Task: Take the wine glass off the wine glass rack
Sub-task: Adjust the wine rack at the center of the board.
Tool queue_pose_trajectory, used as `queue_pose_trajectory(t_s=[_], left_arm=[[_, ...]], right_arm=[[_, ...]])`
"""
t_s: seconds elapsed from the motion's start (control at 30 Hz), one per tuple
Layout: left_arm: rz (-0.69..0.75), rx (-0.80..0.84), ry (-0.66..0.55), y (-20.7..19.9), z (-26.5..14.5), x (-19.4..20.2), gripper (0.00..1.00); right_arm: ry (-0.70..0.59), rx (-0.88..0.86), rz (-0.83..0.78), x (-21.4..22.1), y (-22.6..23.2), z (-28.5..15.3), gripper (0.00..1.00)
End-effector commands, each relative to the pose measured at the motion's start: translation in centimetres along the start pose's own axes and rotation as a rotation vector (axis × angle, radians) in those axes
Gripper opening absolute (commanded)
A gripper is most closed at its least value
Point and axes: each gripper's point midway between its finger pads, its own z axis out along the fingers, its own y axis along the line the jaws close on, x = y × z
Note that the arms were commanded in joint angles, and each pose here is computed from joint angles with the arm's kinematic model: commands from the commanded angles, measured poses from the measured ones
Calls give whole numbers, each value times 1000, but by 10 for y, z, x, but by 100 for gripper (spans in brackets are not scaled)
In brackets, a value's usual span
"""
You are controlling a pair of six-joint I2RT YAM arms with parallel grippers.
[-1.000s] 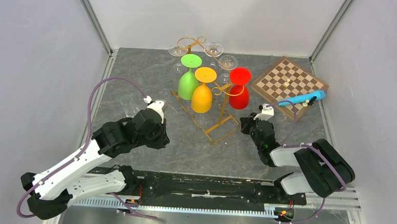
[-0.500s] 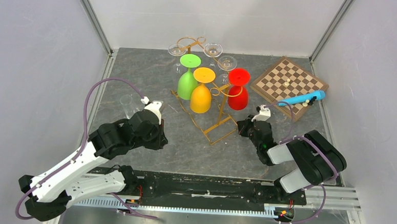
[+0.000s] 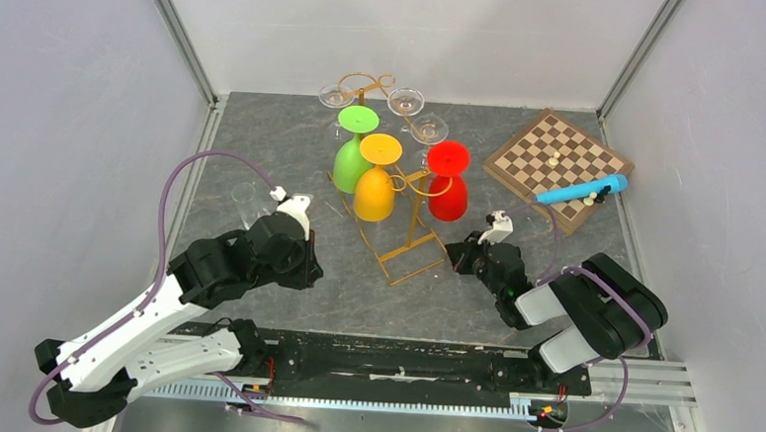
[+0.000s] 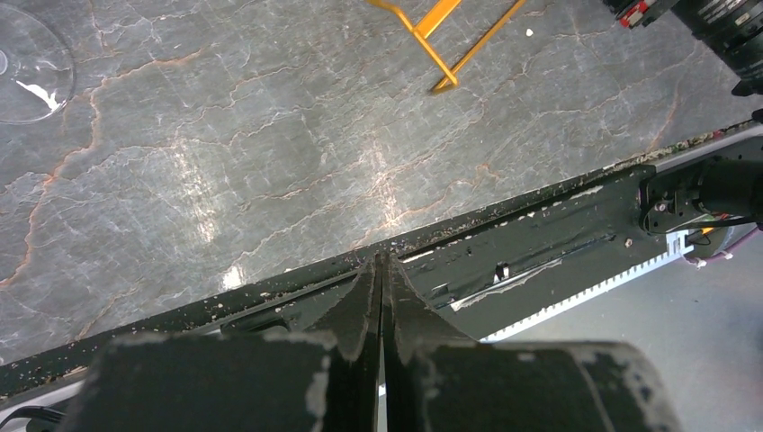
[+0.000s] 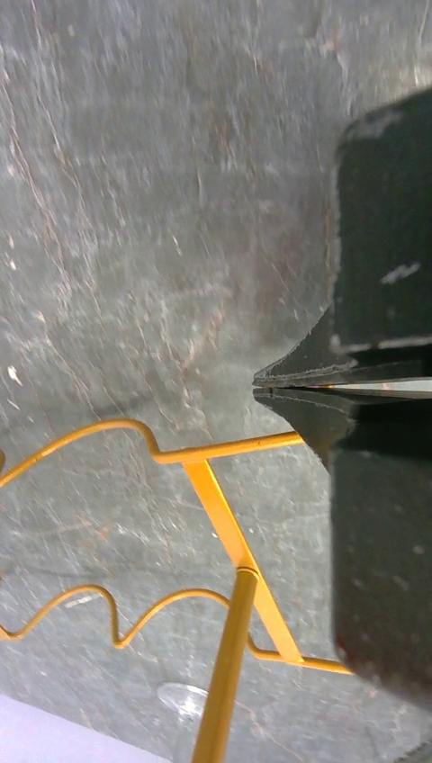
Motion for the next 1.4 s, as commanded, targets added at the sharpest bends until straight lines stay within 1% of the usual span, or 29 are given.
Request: queue_pose_trajectory(t_s=[0.0, 0.37, 0.6, 0.7, 0.83, 1.0, 1.07, 1.2, 1.37], left_arm=[[-46, 17, -63, -4, -11, -14, 2], [-57, 34, -80, -7, -17, -19, 2], [-61, 48, -89, -9, -22, -21, 2], [-62, 50, -91, -10, -23, -22, 2], [-59, 50, -92, -11, -25, -25, 2], [-56, 36, -106, -9, -28, -29, 2], [-54, 32, -114, -8, -30, -31, 2], [-52, 17, -142, -5, -35, -37, 3], [-50, 1, -186, -1, -40, -46, 12]], right_arm=[[-35, -115, 3, -4, 31, -6, 0], [12, -206, -6, 11, 74, -3, 0], [29, -240, -8, 17, 92, -3, 0], [36, -231, -18, 19, 91, -3, 0], [25, -142, -89, 18, 70, -4, 0], [-2, -30, -202, 5, 47, -10, 8], [-14, 26, -245, -4, 36, -14, 18], [-73, 116, -300, -32, 18, -25, 31], [-164, 182, -308, -71, 4, -43, 47]])
